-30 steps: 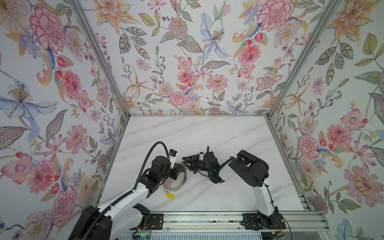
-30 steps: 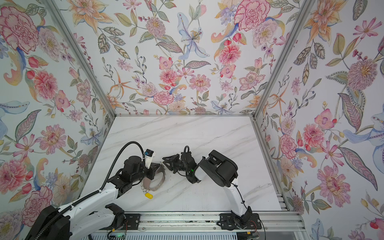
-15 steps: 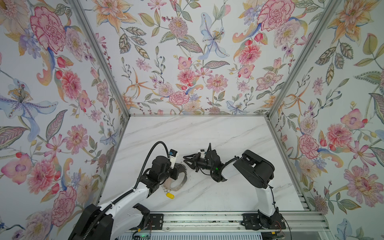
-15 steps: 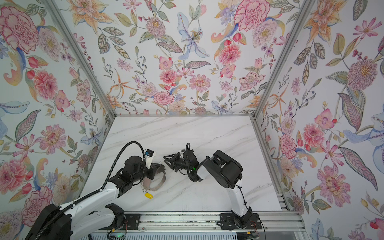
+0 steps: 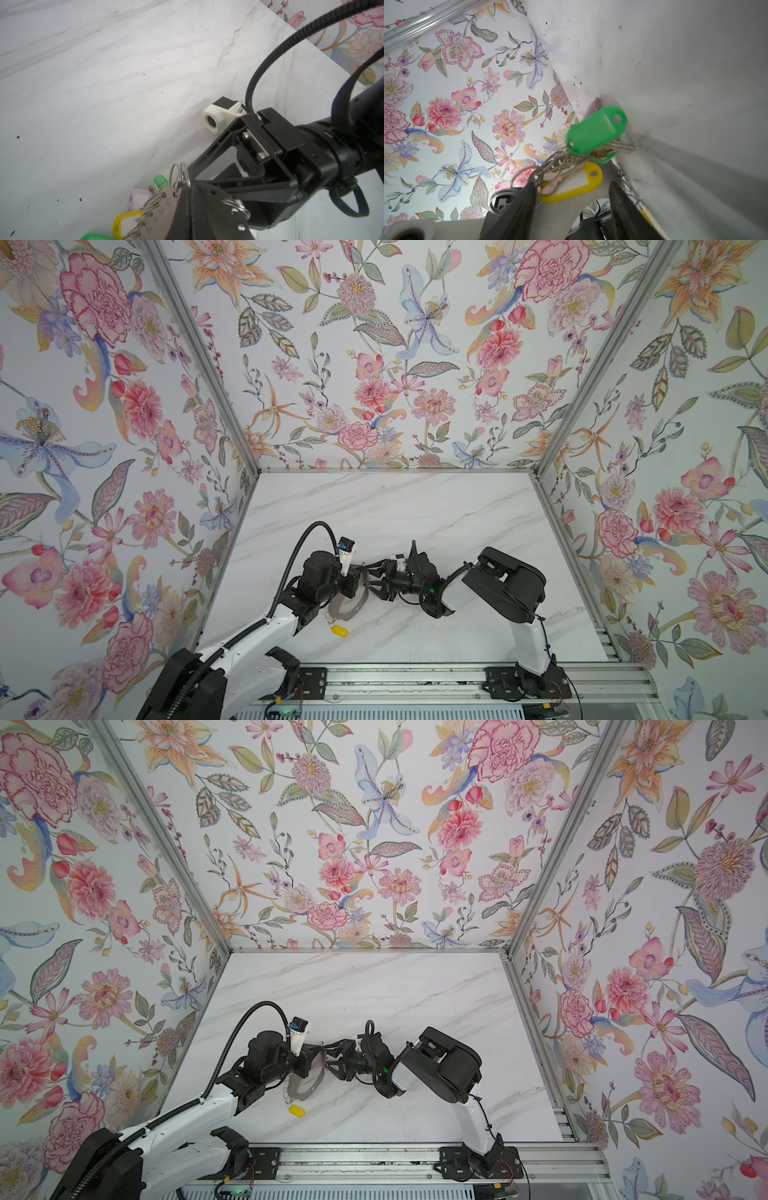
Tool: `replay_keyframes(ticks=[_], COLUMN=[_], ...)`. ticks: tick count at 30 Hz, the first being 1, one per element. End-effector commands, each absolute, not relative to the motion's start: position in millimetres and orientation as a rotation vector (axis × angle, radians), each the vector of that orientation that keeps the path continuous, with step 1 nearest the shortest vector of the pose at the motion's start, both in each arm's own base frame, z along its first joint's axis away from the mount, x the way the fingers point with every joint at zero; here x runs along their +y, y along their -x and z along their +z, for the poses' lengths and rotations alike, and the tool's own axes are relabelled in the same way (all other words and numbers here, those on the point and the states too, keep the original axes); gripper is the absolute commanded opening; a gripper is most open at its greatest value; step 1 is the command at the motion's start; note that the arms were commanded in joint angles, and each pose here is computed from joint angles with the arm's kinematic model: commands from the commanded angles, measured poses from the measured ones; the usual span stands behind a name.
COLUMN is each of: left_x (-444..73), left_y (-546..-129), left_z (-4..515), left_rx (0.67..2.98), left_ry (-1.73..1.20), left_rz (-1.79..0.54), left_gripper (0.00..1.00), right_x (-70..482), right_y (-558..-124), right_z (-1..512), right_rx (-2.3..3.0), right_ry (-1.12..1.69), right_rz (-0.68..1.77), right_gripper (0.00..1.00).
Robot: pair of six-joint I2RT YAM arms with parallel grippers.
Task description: Remove the keys from the keyring
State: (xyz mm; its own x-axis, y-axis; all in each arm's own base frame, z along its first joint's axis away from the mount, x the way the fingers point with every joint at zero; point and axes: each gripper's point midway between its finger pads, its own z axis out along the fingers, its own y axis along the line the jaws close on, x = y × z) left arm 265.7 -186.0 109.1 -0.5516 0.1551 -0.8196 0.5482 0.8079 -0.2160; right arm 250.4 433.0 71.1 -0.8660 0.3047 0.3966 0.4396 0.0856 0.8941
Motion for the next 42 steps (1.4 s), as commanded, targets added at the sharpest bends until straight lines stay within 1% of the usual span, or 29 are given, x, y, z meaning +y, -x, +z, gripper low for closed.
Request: replay_keyframes(ticks=[1,18,20,24,31,36,42], left_x=[-191.2,-195.3,-194.9,-193.3,-194.2,-193.2,-192.0], left_y=[-268.3,-268.1,-267.6,-266.7,-267.7,-266.8,-267.4], left_z=[122.8,118.8,118.2,116.7,118.0,117.1,118.1], left_rx=[2.075,2.077,2.077,2.082,2.076,2.079,2.077], left_ry=[-0.542,-0.538,-0.537,-0.534,-0.532,-0.536,-0.529], left_rz=[-0.603,-0.637,-0.636,-0.629,-0.634,-0.628,-0.621], left_gripper=[0.00,0.00,0.00,0.00,0.00,0.00,0.00], right_x=[439.3,453.5,448.2,439.3,431.8,428.6,425.6], right_y=[-265.9,-283.9,-287.4,-293.2,-298.8,-299.6,-296.8], right_z=[95.8,113.8,110.5,110.9,114.1,116.0,116.3], right_rx=[-2.132,-2.029,-2.042,-2.047,-2.106,-2.131,-2.151], right_ry=[0.781,0.846,0.872,0.888,0.867,0.846,0.828], right_rz=[-2.048,-2.135,-2.136,-2.151,-2.148,-2.148,-2.143], right_gripper=[0.58,0.57,0.54,0.39,0.33,0.21,0.13])
